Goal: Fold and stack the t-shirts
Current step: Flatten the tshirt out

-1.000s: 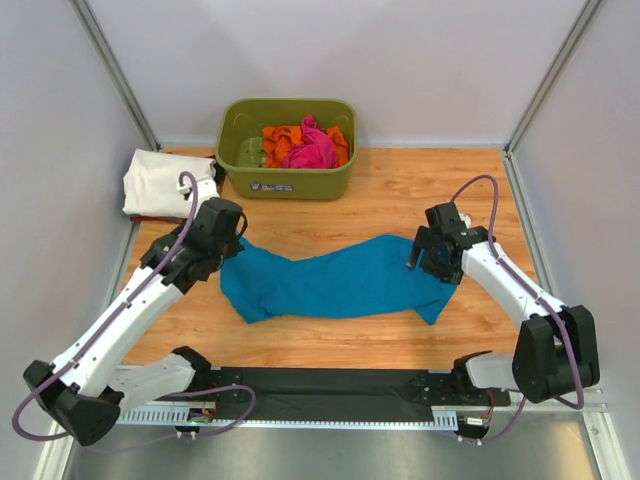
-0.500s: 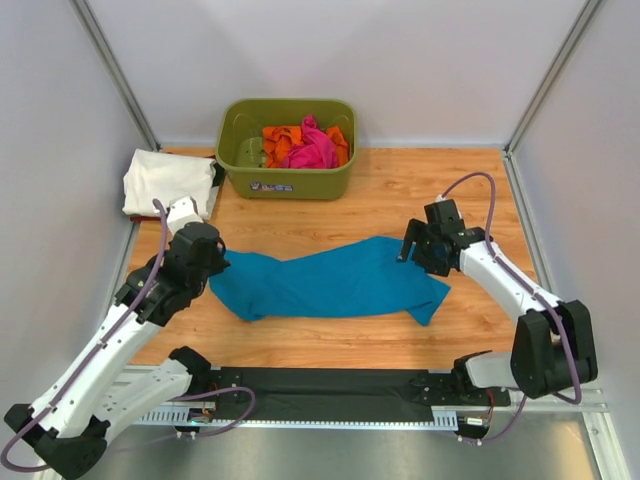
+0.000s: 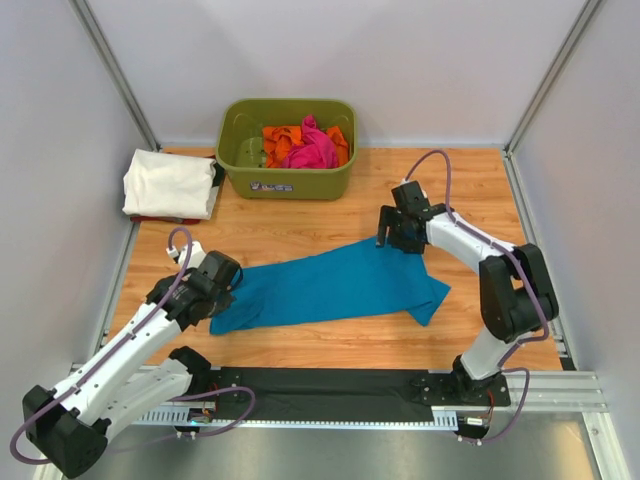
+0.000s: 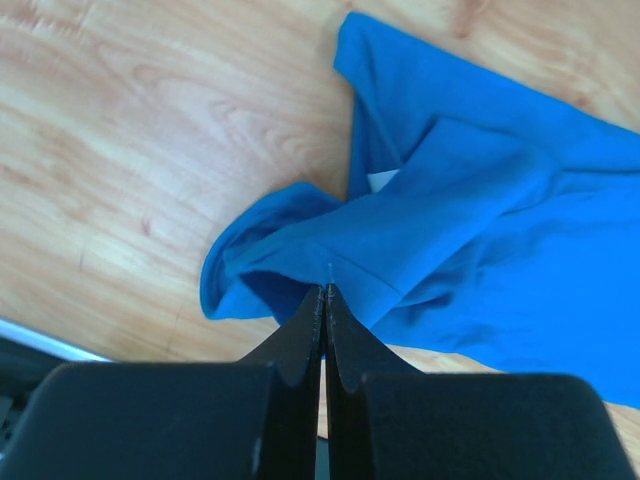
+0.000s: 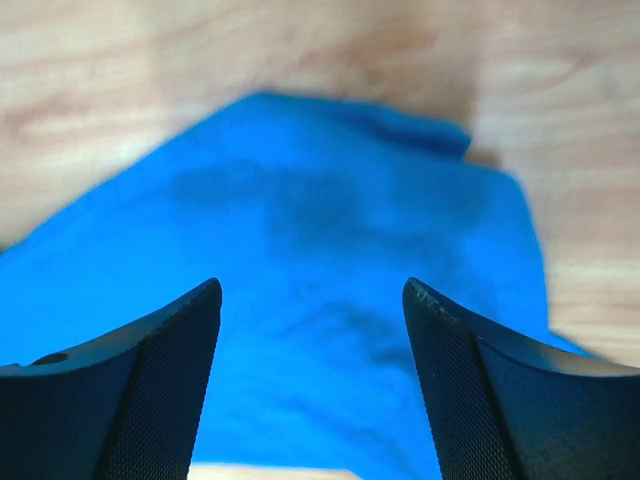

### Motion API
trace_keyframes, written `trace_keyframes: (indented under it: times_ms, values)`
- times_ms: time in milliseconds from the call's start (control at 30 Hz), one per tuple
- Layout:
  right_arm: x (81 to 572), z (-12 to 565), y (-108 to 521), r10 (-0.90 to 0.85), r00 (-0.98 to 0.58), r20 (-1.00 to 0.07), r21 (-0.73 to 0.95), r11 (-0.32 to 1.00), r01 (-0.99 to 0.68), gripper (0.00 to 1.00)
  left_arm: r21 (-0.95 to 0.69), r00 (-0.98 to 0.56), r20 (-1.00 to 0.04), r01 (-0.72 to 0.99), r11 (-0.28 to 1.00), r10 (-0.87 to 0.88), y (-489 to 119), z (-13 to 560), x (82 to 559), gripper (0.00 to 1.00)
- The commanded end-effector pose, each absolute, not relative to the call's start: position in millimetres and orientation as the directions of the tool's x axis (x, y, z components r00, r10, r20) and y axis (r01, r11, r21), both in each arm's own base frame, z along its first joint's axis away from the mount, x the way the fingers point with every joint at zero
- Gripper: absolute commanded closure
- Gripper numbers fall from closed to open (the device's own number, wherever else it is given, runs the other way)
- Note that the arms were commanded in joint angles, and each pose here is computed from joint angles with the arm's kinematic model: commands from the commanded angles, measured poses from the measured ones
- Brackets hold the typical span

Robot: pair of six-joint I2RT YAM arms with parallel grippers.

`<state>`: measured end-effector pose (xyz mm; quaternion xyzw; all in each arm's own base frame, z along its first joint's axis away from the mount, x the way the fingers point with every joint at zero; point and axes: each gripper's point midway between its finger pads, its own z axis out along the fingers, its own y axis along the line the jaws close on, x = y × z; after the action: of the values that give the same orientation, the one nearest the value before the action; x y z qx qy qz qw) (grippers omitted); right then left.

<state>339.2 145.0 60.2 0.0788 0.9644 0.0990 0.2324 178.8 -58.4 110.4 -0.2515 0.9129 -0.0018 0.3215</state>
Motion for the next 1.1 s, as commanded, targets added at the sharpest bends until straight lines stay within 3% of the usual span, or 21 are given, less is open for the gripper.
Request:
trace_keyframes:
  times_ms: [0,267,567,733,833,933,967,1033,1067]
  values:
    - [381.4,75.6,119.4,0.188,-0.810,-0.555,0.080,0.982,0.174,0.25,-0.143,-0.634,-0.572,-0.548,0.824,-0.521,-47.1,103.8,169.8,1.00]
    - [411.2,73.4,87.0,0.221,-0.813,-0.539,0.040,0.971,0.237,0.25,-0.132,-0.617,-0.603,-0.548,0.826,-0.505,-40.4,108.4,171.4,1.00]
    - [386.5,38.8,76.0,0.247,-0.857,-0.452,0.062,0.967,0.246,0.25,-0.145,-0.618,-0.609,-0.530,0.836,-0.497,-43.5,109.9,175.6,1.00]
    - [384.6,28.6,92.1,0.283,-0.867,-0.409,0.173,0.957,0.231,0.27,-0.151,-0.618,-0.610,-0.524,0.838,-0.496,-45.8,111.5,178.3,1.00]
    - [384.9,26.0,97.4,0.298,-0.865,-0.403,0.198,0.951,0.235,0.36,-0.148,-0.619,-0.610,-0.523,0.839,-0.494,-45.8,112.6,178.4,1.00]
    - [385.1,33.4,103.5,0.308,-0.861,-0.404,0.239,0.944,0.226,0.55,-0.151,-0.614,-0.616,-0.523,0.839,-0.494,-44.5,115.2,178.3,1.00]
    - [385.4,36.6,103.1,0.311,-0.857,-0.412,0.241,0.944,0.226,0.70,-0.153,-0.612,-0.617,-0.523,0.838,-0.495,-44.4,116.4,178.2,1.00]
    - [386.2,51.4,102.2,0.319,-0.835,-0.448,0.259,0.940,0.221,0.84,-0.153,-0.611,-0.621,-0.519,0.841,-0.491,-43.9,116.6,178.1,1.00]
    - [386.9,58.4,102.9,0.320,-0.824,-0.467,0.269,0.939,0.212,0.98,-0.159,-0.608,-0.621,-0.520,0.839,-0.495,-44.1,117.1,178.3,1.00]
